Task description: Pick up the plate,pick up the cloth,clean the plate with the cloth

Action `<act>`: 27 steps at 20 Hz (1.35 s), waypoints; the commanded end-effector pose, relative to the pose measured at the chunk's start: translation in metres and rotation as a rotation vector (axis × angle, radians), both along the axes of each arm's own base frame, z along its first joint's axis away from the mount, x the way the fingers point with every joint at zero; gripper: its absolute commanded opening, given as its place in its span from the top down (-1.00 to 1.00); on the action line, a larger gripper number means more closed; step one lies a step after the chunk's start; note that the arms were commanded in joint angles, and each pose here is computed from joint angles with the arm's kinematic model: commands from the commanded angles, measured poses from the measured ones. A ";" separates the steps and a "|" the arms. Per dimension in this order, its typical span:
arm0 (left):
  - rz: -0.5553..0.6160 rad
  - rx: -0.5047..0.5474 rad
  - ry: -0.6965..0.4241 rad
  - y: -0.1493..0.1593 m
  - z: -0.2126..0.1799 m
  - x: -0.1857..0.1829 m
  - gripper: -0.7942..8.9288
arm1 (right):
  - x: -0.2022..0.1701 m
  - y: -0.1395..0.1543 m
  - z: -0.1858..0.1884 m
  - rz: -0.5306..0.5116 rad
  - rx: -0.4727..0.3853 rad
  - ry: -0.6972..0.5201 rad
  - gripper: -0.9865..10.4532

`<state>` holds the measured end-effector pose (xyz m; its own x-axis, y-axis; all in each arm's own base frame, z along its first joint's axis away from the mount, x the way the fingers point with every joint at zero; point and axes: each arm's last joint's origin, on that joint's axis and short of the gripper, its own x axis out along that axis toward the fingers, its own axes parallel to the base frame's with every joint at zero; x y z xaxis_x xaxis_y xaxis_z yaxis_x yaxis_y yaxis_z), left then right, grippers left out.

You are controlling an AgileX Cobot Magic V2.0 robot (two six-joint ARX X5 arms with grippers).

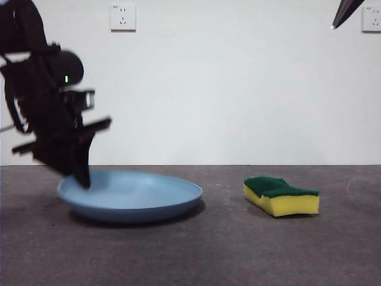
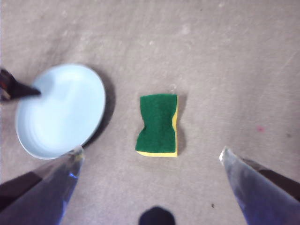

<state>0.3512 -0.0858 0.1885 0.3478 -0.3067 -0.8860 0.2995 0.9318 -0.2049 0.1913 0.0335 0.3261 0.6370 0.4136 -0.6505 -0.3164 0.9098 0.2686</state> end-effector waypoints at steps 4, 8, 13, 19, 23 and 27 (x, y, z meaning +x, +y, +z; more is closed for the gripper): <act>-0.032 -0.015 -0.201 0.002 0.079 -0.016 0.85 | 0.025 0.028 -0.010 0.103 -0.002 -0.012 -0.05; -0.050 -0.017 -0.276 0.008 0.121 -0.042 0.85 | 0.046 0.056 -0.029 0.107 -0.101 -0.009 -0.05; -0.051 -0.025 -0.317 0.014 0.148 -0.071 0.85 | 0.081 0.089 -0.062 0.149 -0.223 0.068 -0.04; -0.075 0.001 -0.253 0.017 0.147 -0.080 0.85 | 0.113 0.107 -0.106 0.150 -0.319 0.192 0.07; -0.075 0.001 -0.252 0.017 0.147 -0.081 0.85 | 0.119 0.109 -0.123 0.161 -0.346 0.237 0.07; -0.075 0.000 -0.252 0.017 0.147 -0.081 0.85 | 0.121 0.110 -0.131 0.165 -0.356 0.259 0.07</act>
<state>0.2701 -0.0689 0.3345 0.5300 -0.3356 -0.7788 0.4008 0.9084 -0.1187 0.3112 0.1425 0.2003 0.3890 0.2255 -0.8932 -0.4227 0.9052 0.0444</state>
